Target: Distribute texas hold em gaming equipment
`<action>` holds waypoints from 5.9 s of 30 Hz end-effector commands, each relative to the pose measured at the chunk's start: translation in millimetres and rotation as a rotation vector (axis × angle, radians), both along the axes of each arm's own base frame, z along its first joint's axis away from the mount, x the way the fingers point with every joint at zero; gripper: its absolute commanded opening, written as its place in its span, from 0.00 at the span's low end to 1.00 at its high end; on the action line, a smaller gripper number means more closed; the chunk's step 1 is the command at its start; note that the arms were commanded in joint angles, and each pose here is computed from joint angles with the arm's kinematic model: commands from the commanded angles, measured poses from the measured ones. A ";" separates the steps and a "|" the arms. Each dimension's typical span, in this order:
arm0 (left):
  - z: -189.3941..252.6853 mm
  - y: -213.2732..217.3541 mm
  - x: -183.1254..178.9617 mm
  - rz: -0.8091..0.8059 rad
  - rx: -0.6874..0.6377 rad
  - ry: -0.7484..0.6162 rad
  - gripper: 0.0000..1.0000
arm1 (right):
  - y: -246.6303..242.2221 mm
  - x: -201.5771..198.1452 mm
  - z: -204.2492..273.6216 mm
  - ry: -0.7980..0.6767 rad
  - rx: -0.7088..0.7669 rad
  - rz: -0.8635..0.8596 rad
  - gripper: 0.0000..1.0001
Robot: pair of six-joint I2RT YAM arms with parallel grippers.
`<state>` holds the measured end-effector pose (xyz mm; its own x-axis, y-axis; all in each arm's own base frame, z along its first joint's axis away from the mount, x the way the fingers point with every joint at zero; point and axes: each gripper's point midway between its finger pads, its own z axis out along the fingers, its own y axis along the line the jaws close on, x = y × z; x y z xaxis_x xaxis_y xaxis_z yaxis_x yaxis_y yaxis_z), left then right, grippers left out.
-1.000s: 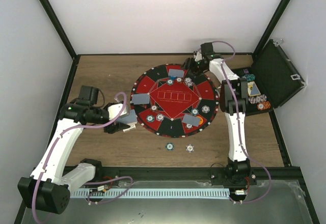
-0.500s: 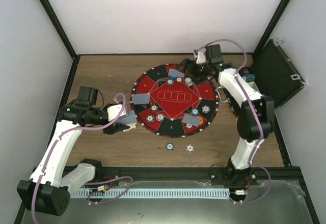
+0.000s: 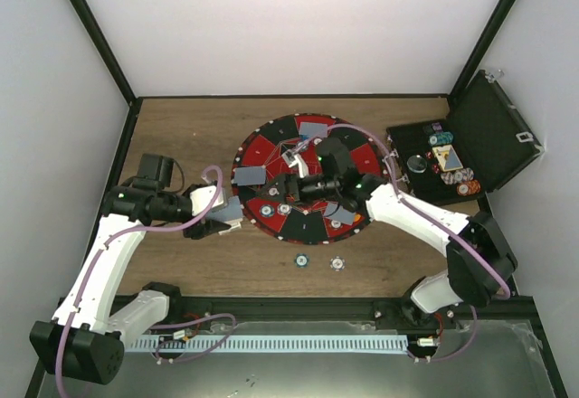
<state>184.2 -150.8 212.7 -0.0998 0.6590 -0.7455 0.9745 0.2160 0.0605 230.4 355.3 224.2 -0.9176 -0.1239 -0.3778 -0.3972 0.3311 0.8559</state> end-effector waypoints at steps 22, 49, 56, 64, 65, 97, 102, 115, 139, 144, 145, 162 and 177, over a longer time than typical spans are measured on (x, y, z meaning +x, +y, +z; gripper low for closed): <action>8.8 -5.6 -1.2 -0.042 -0.040 -0.047 0.08 | 107.6 -42.9 15.9 0.052 0.144 0.215 0.87; 17.2 -6.5 -5.1 -0.050 -0.054 -0.065 0.08 | 63.1 -23.8 -43.1 0.163 0.027 0.112 0.66; 13.4 -6.2 -5.0 -0.050 -0.050 -0.056 0.08 | 57.7 -29.0 -14.1 0.125 0.083 0.116 0.64; 10.4 -6.8 -3.0 -0.050 -0.051 -0.052 0.09 | 42.5 -35.2 11.7 0.087 0.102 0.077 0.53; 9.9 -6.8 -3.0 -0.050 -0.050 -0.051 0.09 | 41.1 -35.5 12.3 0.086 0.100 0.072 0.49; 5.7 -3.3 -1.6 -0.044 -0.021 -0.063 0.09 | -110.0 26.8 -34.6 0.100 -0.071 -0.250 0.01; 3.3 -2.2 -3.2 -0.042 -0.014 -0.056 0.09 | -162.7 49.6 -86.5 0.125 -0.228 -0.386 0.01; 3.9 -1.9 -4.5 -0.047 -0.012 -0.058 0.09 | -204.6 46.0 -169.0 0.212 -0.487 -0.494 0.01; 11.5 -3.6 -7.4 -0.056 -0.027 -0.060 0.09 | -249.1 53.3 -150.9 0.173 -0.730 -0.643 0.56; 13.4 -4.2 -7.5 -0.057 -0.032 -0.061 0.09 | -247.6 53.3 -153.9 0.183 -0.731 -0.634 0.61; 13.2 -4.2 -7.6 -0.058 -0.032 -0.061 0.09 | -246.4 53.3 -154.7 0.186 -0.724 -0.628 0.61; 13.3 -5.2 -4.1 -0.053 -0.038 -0.059 0.09 | -86.3 31.3 -4.0 0.012 -0.230 -0.332 0.93; 14.8 -4.5 -4.8 -0.052 -0.034 -0.066 0.09 | 75.4 -46.5 29.3 0.056 0.005 0.089 0.95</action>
<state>177.9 -150.1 211.2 -0.0790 0.6647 -0.7429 0.9782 0.1953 0.0707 188.5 407.1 230.4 -0.9320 -0.1877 -0.3100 -0.3601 0.3838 0.8503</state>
